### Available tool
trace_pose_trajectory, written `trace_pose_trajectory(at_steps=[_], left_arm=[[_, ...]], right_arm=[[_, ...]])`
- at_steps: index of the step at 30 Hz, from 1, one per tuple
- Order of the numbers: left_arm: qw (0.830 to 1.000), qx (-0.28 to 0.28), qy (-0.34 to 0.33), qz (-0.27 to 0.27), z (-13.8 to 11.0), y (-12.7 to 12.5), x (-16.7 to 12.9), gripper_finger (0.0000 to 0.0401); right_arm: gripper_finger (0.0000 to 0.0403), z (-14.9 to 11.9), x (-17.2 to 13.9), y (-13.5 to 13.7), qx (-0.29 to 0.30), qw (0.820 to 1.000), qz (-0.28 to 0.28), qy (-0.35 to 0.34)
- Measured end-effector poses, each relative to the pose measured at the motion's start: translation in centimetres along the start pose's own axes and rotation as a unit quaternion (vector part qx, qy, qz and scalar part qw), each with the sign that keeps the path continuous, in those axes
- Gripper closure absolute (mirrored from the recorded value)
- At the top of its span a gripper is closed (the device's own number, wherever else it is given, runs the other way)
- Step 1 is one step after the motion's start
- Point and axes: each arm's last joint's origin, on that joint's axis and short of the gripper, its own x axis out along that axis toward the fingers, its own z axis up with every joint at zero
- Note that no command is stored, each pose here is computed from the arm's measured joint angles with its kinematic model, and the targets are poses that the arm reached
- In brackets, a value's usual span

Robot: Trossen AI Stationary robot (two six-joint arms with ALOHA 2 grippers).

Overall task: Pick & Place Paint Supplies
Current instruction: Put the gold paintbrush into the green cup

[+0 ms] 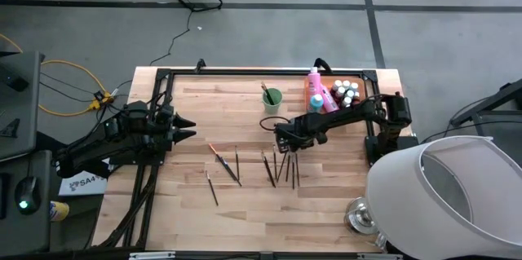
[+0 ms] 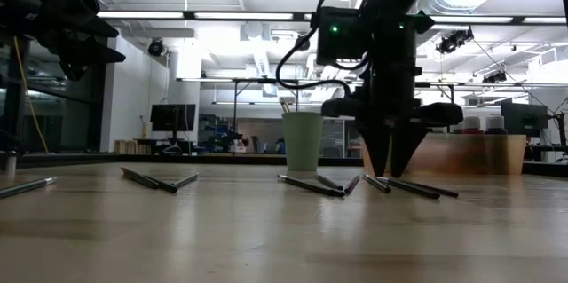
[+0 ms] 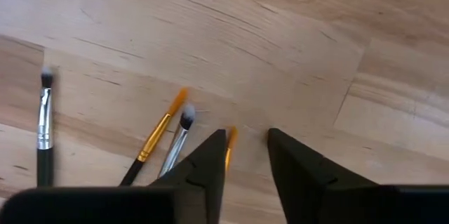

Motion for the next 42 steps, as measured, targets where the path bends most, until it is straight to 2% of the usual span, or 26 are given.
trace_pose_trajectory(at_steps=[11, 18, 24, 29, 34, 38, 42], left_arm=[[1.000, 0.000, 0.000, 0.000, 0.0, 0.0, 0.0, 0.0187], [1.000, 0.000, 0.000, 0.000, 0.0, 0.0, 0.0, 0.0187], [1.000, 0.000, 0.000, 0.000, 0.0, 0.0, 0.0, 0.0187], [1.000, 0.000, 0.000, -0.001, 0.0, 0.0, 0.0, 0.0187], [1.000, 0.000, 0.000, -0.001, 0.0, 0.0, 0.0, 0.0187], [1.000, 0.000, 0.000, -0.001, 0.0, 0.0, 0.0, 0.0187], [1.000, 0.000, 0.000, -0.001, 0.0, 0.0, 0.0, 0.0187]], right_arm=[[0.0395, 0.0, 0.1, 0.0, 0.008, 1.000, 0.002, 0.006], [0.0400, -0.2, 0.0, 0.2, 0.004, 1.000, 0.004, 0.008], [0.0400, 0.1, -2.9, 1.1, -0.012, 0.999, 0.045, -0.017], [0.0400, 0.8, -6.5, 1.6, -0.016, 0.994, 0.077, -0.075], [0.0400, 1.6, -11.6, 2.2, -0.030, 0.977, 0.128, -0.168], [0.0400, 2.4, -15.6, 2.8, -0.041, 0.951, 0.150, -0.267], [0.0400, 3.3, -18.4, 3.3, -0.057, 0.921, 0.140, -0.358]])
